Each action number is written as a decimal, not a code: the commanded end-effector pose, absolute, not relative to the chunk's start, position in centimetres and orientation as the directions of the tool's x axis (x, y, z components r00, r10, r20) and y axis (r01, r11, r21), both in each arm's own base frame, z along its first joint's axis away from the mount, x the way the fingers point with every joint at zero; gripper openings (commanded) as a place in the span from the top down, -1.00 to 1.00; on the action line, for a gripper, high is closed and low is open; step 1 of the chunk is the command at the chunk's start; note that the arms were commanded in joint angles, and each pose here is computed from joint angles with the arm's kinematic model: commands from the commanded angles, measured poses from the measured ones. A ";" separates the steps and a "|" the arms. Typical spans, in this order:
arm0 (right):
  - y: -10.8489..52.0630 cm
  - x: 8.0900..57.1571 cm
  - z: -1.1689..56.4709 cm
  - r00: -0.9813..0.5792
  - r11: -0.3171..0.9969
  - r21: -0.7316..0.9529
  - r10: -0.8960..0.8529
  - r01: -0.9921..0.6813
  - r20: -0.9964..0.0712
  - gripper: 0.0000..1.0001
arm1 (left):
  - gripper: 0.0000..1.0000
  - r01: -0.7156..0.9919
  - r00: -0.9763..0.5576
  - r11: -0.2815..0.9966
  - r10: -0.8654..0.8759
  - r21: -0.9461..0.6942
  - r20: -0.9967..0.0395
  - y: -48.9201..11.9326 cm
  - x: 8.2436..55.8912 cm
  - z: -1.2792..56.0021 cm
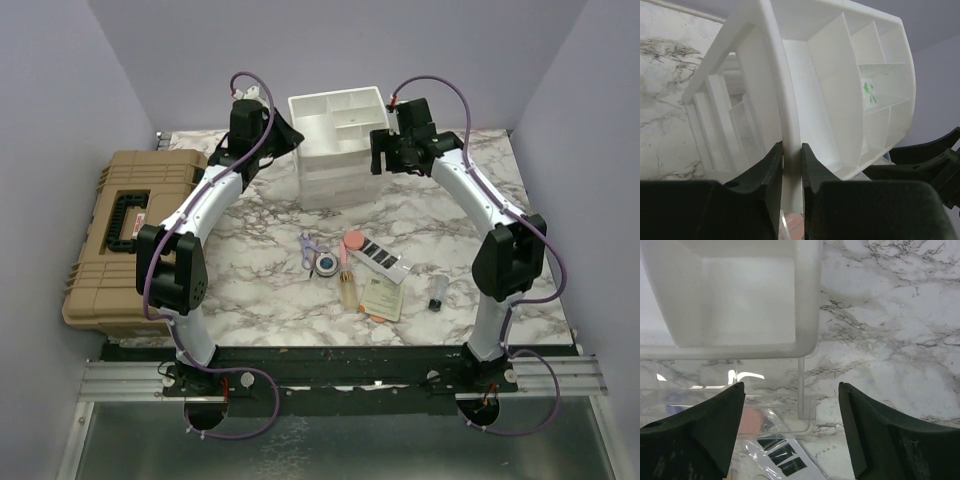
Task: Organize the makeup
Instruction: Open the drawer in the storage box.
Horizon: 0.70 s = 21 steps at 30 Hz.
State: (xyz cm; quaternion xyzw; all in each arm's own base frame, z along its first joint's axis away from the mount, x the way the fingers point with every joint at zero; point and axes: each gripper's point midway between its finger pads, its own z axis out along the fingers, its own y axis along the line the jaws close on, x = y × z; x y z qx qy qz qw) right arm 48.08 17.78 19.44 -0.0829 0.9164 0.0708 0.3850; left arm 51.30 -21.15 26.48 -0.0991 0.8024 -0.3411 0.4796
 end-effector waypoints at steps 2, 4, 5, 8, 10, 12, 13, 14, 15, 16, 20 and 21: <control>17.1 45.5 19.5 -0.690 0.943 0.010 -0.237 -0.334 -0.684 -0.57 | 1.00 0.164 -0.544 0.733 -0.492 -0.661 -0.680 -21.4 51.6 26.3; 17.7 45.4 19.7 -0.680 0.932 0.033 -0.237 -0.360 -0.694 -0.54 | 1.00 0.162 -0.542 0.735 -0.492 -0.659 -0.681 -21.3 51.6 26.2; 17.9 45.4 19.8 -0.675 0.930 0.039 -0.235 -0.364 -0.699 -0.53 | 1.00 0.160 -0.544 0.735 -0.492 -0.659 -0.680 -21.3 51.6 26.1; 18.1 46.2 20.5 -0.665 0.937 0.045 -0.211 -0.346 -0.716 -0.52 | 1.00 0.158 -0.542 0.738 -0.491 -0.656 -0.682 -21.2 51.6 26.1; 17.8 47.0 20.8 -0.662 0.950 0.037 -0.188 -0.309 -0.725 -0.55 | 1.00 0.158 -0.542 0.738 -0.490 -0.656 -0.683 -21.2 51.7 26.0; 17.6 47.8 20.9 -0.662 0.959 0.027 -0.175 -0.284 -0.728 -0.54 | 1.00 0.164 -0.546 0.737 -0.486 -0.656 -0.682 -21.3 51.7 26.0; 17.8 48.0 20.8 -0.663 0.957 0.029 -0.179 -0.290 -0.727 -0.54 | 1.00 0.169 -0.550 0.734 -0.484 -0.658 -0.681 -21.4 51.7 25.9; 18.0 48.2 20.7 -0.666 0.955 0.030 -0.184 -0.296 -0.723 -0.54 | 1.00 0.174 -0.552 0.733 -0.480 -0.658 -0.681 -21.5 51.7 26.0; 18.1 48.3 20.5 -0.670 0.954 0.030 -0.188 -0.299 -0.718 -0.54 | 1.00 0.178 -0.554 0.732 -0.478 -0.658 -0.681 -21.6 51.8 26.0; 18.2 48.3 20.4 -0.669 0.952 0.030 -0.192 -0.306 -0.718 -0.54 | 1.00 0.182 -0.557 0.730 -0.476 -0.658 -0.681 -21.6 51.8 26.0; 18.7 47.9 20.4 -0.646 0.925 0.021 -0.249 -0.380 -0.721 -0.54 | 1.00 0.189 -0.564 0.731 -0.466 -0.656 -0.681 -21.6 51.7 25.9; 18.4 47.9 20.5 -0.640 0.920 0.000 -0.272 -0.391 -0.718 -0.54 | 1.00 0.188 -0.566 0.731 -0.465 -0.656 -0.681 -21.6 51.7 25.8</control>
